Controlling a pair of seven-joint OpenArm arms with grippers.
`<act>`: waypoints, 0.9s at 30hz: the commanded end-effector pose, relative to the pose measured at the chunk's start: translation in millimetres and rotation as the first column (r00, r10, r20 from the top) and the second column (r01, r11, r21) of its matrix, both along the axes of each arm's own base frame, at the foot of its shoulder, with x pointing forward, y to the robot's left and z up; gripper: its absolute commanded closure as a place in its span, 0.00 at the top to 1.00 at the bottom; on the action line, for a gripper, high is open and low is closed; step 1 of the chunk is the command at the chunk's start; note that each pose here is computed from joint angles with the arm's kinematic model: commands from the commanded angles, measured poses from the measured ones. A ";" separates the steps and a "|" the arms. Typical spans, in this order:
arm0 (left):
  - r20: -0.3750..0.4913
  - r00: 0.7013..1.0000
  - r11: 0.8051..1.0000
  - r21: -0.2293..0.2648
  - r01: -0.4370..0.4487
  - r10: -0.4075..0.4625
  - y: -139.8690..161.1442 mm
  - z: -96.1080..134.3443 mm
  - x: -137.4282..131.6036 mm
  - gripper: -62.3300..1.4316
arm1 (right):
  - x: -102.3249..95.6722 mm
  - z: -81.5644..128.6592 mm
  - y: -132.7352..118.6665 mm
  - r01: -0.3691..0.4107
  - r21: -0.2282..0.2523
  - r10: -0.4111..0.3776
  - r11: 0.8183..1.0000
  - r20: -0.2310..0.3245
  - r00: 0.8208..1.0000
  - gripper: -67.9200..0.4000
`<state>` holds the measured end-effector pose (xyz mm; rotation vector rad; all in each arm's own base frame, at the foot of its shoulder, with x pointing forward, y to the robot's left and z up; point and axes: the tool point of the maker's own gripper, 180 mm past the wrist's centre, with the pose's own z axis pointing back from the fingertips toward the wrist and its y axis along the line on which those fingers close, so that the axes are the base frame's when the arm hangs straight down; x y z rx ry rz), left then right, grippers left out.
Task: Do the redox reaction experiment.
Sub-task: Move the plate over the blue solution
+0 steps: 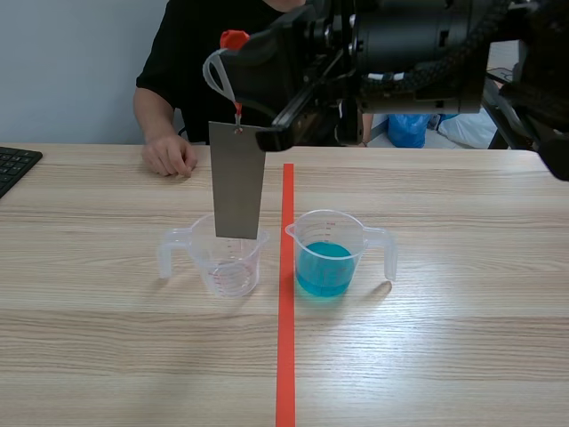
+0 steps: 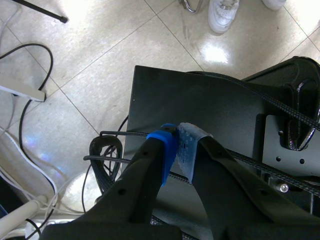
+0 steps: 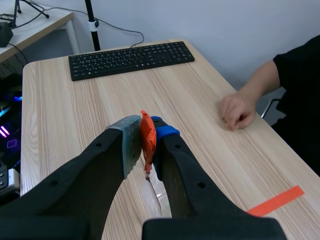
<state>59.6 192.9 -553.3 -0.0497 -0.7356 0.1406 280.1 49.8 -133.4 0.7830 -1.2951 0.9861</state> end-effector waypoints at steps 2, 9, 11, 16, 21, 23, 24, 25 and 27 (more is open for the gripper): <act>0.009 1.000 1.000 0.001 -0.002 0.002 1.2 1.8 -0.7 0.07 | 8.3 8.9 -7.9 0.023 -0.002 -0.023 1.000 0.024 0.999 0.02; 0.009 1.000 1.000 0.001 -0.002 0.002 1.2 1.8 -0.7 0.07 | 19.4 11.8 -29.0 0.079 -0.016 -0.078 0.997 0.024 0.997 0.02; 0.009 1.000 1.000 0.001 -0.002 0.002 1.2 1.8 -0.7 0.07 | 21.8 12.5 -35.5 0.092 -0.023 -0.091 0.996 0.028 0.995 0.02; 0.009 1.000 1.000 0.001 -0.002 0.002 1.2 1.8 -0.7 0.07 | 26.5 14.7 -50.2 0.119 -0.036 -0.118 0.992 0.036 0.992 0.02; 0.009 1.000 1.000 0.001 -0.002 0.002 1.2 1.8 -0.7 0.07 | 31.9 16.1 -62.9 0.151 -0.053 -0.148 0.987 0.049 0.988 0.02; 0.009 1.000 1.000 0.001 -0.002 0.002 1.2 1.8 -0.7 0.07 | 33.8 15.0 -66.8 0.160 -0.061 -0.157 0.985 0.049 0.986 0.02; 0.009 1.000 1.000 0.001 -0.002 0.002 1.2 1.8 -0.7 0.07 | 35.1 14.4 -68.5 0.165 -0.061 -0.162 0.984 0.046 0.986 0.02; 0.009 1.000 1.000 0.001 -0.002 0.002 1.2 1.8 -0.7 0.07 | 36.5 13.6 -70.5 0.171 -0.063 -0.168 0.983 0.044 0.985 0.02; 0.009 1.000 1.000 0.001 -0.002 0.002 1.2 1.8 -0.7 0.07 | 39.9 12.7 -73.6 0.181 -0.066 -0.179 0.981 0.041 0.983 0.02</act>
